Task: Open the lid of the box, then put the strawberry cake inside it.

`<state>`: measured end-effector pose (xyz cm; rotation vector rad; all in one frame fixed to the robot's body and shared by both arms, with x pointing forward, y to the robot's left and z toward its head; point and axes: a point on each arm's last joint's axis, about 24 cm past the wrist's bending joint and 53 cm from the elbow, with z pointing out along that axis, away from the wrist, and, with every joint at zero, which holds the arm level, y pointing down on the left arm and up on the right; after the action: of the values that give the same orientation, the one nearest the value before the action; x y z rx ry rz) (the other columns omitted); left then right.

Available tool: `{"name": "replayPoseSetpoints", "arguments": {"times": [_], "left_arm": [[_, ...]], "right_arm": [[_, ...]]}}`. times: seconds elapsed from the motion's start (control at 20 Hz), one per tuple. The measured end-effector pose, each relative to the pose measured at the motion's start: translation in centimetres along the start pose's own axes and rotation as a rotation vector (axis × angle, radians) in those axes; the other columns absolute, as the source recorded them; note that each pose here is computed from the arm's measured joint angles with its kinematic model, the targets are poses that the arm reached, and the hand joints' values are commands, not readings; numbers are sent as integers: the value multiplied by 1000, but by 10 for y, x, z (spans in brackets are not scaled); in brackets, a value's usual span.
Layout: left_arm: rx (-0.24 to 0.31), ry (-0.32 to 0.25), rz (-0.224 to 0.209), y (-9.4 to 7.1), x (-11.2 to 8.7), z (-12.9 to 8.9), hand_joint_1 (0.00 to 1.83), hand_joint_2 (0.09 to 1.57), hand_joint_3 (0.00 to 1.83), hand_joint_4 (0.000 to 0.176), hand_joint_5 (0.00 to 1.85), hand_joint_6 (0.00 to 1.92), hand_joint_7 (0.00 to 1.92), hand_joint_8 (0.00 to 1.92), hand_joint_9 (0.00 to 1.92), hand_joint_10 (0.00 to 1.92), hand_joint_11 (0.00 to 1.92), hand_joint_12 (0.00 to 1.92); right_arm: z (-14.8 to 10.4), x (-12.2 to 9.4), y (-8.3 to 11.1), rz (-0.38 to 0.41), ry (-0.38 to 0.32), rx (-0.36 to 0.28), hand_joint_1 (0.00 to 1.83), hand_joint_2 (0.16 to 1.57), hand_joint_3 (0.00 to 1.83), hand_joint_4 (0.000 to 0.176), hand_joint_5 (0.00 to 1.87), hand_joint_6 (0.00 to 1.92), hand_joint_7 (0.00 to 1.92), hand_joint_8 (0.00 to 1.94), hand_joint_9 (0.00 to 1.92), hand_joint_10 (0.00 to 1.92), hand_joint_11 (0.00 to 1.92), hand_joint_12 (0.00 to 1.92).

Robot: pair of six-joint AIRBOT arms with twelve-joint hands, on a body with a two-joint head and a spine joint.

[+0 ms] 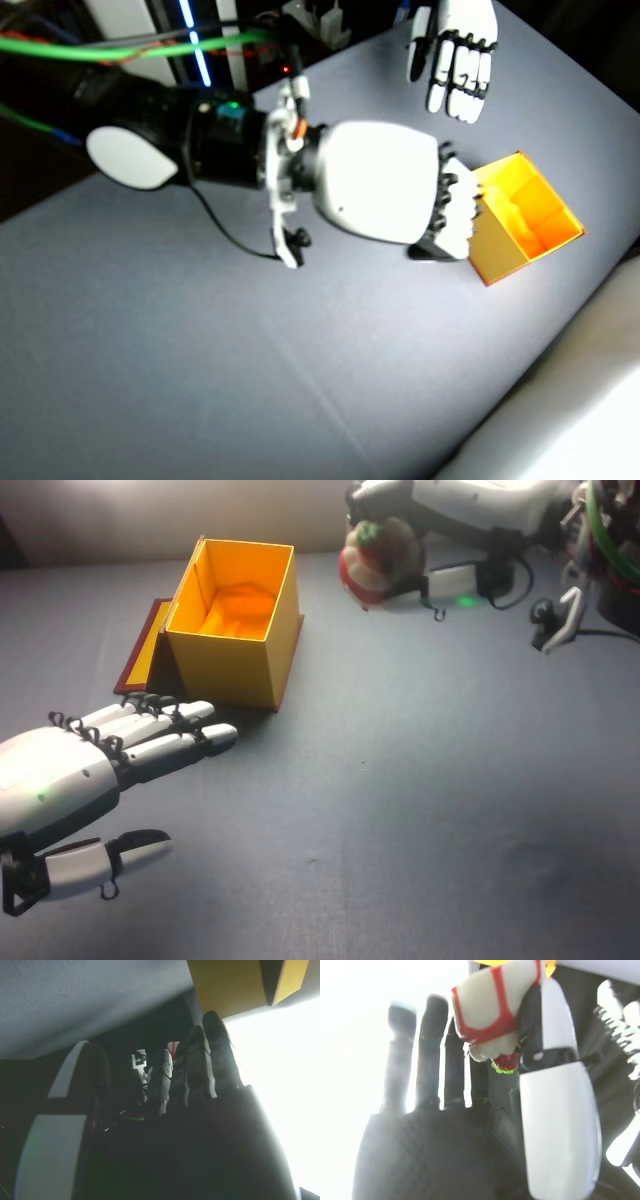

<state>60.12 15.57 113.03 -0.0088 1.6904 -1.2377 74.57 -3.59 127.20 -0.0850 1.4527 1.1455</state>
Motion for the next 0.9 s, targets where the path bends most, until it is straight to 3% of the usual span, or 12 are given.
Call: {"name": "replayPoseSetpoints", "arguments": {"times": [0.05,0.1,0.15,0.2,0.3,0.45,0.5,0.55,0.65,0.75,0.85,0.9], "left_arm": [[4,1,-4,0,1,2,719,1417,1,56,158,4,19,0,62,1,0,804],[9,6,-10,0,3,5,720,1420,2,56,160,4,3,0,43,0,0,814],[15,11,-14,0,4,7,676,1427,5,64,162,5,1,0,44,2,0,831],[19,19,-17,-1,7,10,639,1435,7,67,157,2,0,0,43,2,0,851],[38,39,-19,-4,14,15,627,1443,2,54,161,3,18,4,53,6,0,933],[39,55,-21,-4,17,20,629,1440,0,43,187,11,46,4,93,22,0,1166],[49,58,-17,-6,16,22,650,1438,0,46,186,10,41,1,88,19,0,1188],[56,59,-19,-7,15,24,689,1435,0,55,176,5,35,0,80,16,0,1189],[61,66,-32,-7,20,28,700,1433,0,54,179,6,29,0,73,13,0,1193],[66,86,-40,-8,28,31,691,1439,0,76,169,1,10,0,64,9,0,1145],[71,94,-37,-9,30,33,700,1441,1,77,175,4,16,3,77,13,0,1172],[76,94,-31,-10,28,34,701,1440,0,72,184,8,22,5,83,15,0,1174]], "right_arm": [[5,-1,2,1,-3,-3,1113,1244,0,0,765,1308,263,780,88,884,66,1631],[10,0,6,-4,-1,-7,1153,1292,1,0,792,1208,433,1576,311,1520,338,1863],[15,0,9,-8,3,-9,1176,1283,0,0,694,1375,639,1541,708,1841,832,1909],[21,-1,12,-13,1,-14,1192,1264,0,0,699,1375,719,1483,915,1888,1020,1919],[31,-6,18,-13,-11,-21,1209,1248,0,0,726,1146,779,1573,894,1797,928,1920],[42,1,17,-25,10,-5,1206,1237,0,0,733,1329,773,1423,1032,1876,1142,1921],[46,3,18,-30,15,-3,1134,1222,0,0,776,1283,905,1689,1080,1912,1214,1921],[49,3,20,-34,17,-2,1187,1238,2,0,735,1328,787,1485,968,1877,1075,1921],[56,1,24,-34,15,-5,1200,1256,1,0,715,1151,765,1609,741,1690,753,1921],[61,-4,30,-41,6,-13,1204,1252,0,0,703,1172,795,1563,786,1574,767,1882],[64,-5,33,-41,3,-15,1208,1245,1,0,699,1174,816,1527,810,1489,759,1838],[65,-3,32,-43,10,-10,1197,1265,3,0,678,1175,769,1615,792,1630,791,1904]]}}
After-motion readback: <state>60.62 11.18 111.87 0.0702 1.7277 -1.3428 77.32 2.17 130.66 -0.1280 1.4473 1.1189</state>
